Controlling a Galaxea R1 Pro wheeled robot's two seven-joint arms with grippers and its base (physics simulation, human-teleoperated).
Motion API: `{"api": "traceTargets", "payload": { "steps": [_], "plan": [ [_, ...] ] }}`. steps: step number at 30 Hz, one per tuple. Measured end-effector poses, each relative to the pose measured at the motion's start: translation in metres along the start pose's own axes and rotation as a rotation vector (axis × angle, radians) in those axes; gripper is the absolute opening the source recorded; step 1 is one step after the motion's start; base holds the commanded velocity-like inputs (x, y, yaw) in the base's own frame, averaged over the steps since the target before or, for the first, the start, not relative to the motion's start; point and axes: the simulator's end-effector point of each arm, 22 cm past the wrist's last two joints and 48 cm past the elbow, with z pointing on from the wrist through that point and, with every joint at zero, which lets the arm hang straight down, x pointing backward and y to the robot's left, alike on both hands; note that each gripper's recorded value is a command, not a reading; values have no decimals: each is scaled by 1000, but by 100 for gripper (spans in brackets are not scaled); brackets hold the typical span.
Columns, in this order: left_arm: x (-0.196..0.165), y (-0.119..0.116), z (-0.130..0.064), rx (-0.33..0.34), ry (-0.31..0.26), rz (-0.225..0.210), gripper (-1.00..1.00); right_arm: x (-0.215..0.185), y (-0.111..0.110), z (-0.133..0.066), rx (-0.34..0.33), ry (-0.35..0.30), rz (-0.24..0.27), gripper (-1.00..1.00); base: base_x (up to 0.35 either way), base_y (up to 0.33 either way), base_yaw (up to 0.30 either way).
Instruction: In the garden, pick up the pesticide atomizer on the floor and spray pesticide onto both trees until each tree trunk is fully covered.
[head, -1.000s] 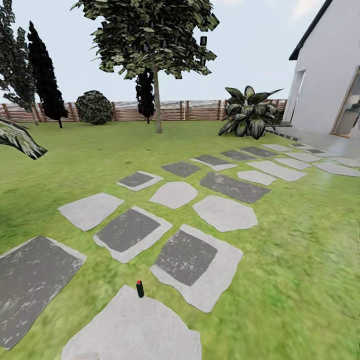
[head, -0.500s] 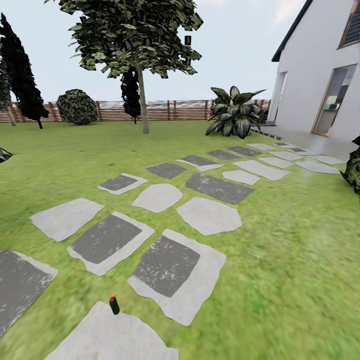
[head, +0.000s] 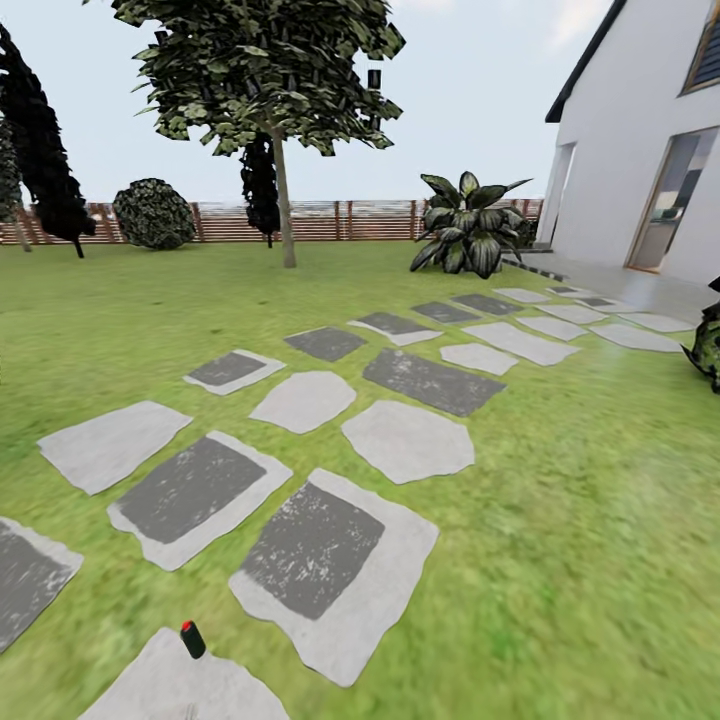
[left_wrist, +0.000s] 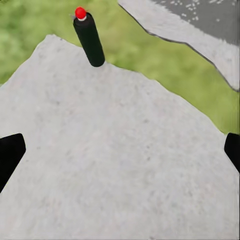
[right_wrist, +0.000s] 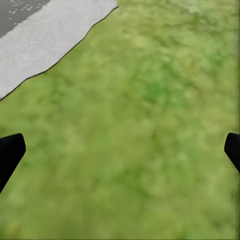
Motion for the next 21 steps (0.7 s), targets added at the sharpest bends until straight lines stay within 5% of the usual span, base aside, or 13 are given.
{"api": "traceTargets", "payload": {
  "steps": [21],
  "plan": [
    [0, -1, 0, 1, 0, -1, 100, 0, 0, 0, 0, 0, 0, 100, 204, -227, 45]
  ]
}}
